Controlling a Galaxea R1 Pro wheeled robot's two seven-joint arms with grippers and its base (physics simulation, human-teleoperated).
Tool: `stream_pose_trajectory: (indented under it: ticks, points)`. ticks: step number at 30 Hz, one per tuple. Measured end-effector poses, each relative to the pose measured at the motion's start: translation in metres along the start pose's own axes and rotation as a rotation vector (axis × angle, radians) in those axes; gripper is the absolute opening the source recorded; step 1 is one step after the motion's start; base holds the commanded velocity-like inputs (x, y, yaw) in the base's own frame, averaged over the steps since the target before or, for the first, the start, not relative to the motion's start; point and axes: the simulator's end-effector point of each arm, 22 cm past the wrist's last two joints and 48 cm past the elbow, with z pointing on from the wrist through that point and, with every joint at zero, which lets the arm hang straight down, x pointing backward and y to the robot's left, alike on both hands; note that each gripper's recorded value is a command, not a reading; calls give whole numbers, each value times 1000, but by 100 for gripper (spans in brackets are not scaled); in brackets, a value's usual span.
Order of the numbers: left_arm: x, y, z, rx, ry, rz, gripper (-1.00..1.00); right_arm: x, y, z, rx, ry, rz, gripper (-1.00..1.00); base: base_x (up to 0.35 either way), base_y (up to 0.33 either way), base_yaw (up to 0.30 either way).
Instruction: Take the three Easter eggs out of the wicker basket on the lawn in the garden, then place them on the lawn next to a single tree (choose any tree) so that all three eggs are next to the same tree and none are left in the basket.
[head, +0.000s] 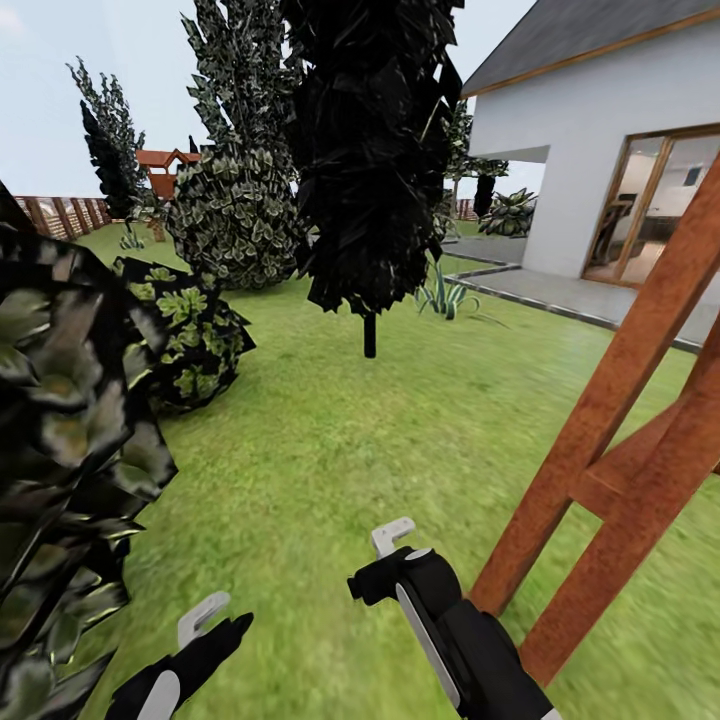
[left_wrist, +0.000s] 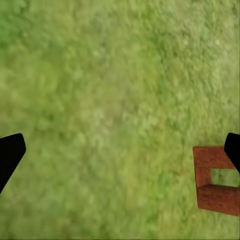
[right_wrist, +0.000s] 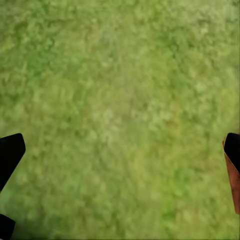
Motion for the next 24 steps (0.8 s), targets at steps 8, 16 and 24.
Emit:
stream_pose_trajectory:
  ticks: [8, 16, 24]
  points:
    - [0, 0, 0, 0, 1, 0, 100, 0, 0, 0, 0, 0, -1, 100, 325, 3, 0]
    - [0, 0, 0, 0, 1, 0, 100, 0, 0, 0, 0, 0, 1, 100, 326, 0, 0]
    - [0, 0, 0, 0, 0, 0, 100, 0, -1, 0, 1, 0, 3, 100, 327, 0, 0]
